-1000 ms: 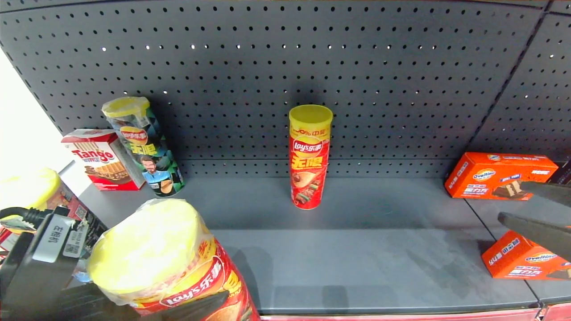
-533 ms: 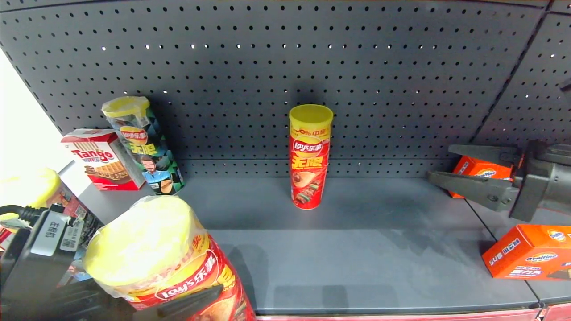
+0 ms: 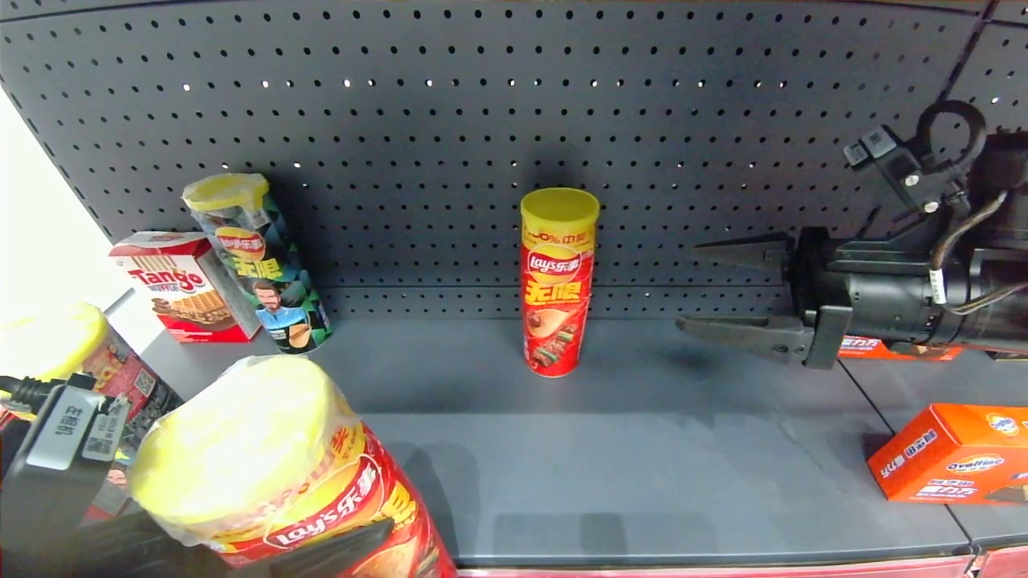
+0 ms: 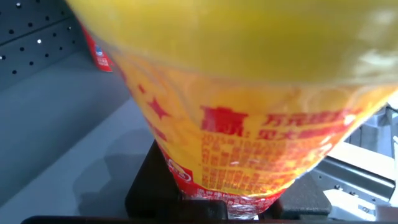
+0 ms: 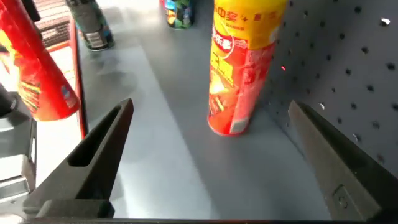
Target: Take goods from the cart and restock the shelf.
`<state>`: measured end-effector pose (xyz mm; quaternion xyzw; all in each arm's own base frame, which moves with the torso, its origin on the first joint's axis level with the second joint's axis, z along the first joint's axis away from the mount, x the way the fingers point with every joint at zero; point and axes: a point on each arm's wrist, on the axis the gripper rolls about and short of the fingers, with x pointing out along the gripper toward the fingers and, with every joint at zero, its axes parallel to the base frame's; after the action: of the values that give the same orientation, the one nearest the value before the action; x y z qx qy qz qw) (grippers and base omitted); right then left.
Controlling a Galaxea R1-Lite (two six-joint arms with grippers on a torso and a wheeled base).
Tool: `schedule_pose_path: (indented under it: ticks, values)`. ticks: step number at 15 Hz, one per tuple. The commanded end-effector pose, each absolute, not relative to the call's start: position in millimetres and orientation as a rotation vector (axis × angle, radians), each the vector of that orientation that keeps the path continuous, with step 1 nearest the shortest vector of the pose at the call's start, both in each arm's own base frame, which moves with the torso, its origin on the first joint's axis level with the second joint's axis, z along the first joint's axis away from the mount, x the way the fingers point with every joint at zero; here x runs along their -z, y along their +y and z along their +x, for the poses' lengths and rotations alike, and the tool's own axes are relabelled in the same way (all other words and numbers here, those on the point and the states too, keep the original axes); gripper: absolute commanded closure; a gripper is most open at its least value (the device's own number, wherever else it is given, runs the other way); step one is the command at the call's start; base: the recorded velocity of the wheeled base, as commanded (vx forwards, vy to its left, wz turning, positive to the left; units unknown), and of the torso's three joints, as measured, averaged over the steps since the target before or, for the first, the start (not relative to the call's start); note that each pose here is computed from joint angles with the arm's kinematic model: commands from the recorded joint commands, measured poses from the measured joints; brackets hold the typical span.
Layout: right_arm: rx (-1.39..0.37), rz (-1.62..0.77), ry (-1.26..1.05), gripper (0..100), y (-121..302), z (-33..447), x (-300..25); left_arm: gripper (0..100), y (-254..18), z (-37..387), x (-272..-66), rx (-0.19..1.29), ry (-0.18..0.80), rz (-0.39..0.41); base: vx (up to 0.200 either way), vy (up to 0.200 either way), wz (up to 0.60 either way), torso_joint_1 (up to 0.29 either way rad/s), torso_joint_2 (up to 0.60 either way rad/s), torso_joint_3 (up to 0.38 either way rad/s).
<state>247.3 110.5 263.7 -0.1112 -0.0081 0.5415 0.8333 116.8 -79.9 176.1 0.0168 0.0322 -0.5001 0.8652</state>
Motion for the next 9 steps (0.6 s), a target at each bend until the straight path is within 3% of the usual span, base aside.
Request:
schedule_pose_path:
  ticks: [1,9]
  values:
    - [-1.175,-0.228,0.005,0,117,267,-247,100,-78,113,-175,1.047,0.065,0.029,0.0,0.0,0.0,0.0,0.0,0.0]
    - [-1.287,-0.222,-0.032,0,142,299,-237,100,-79,115,-181,1.05,0.045,0.028,0.0,0.0,0.0,0.0,0.0,0.0]
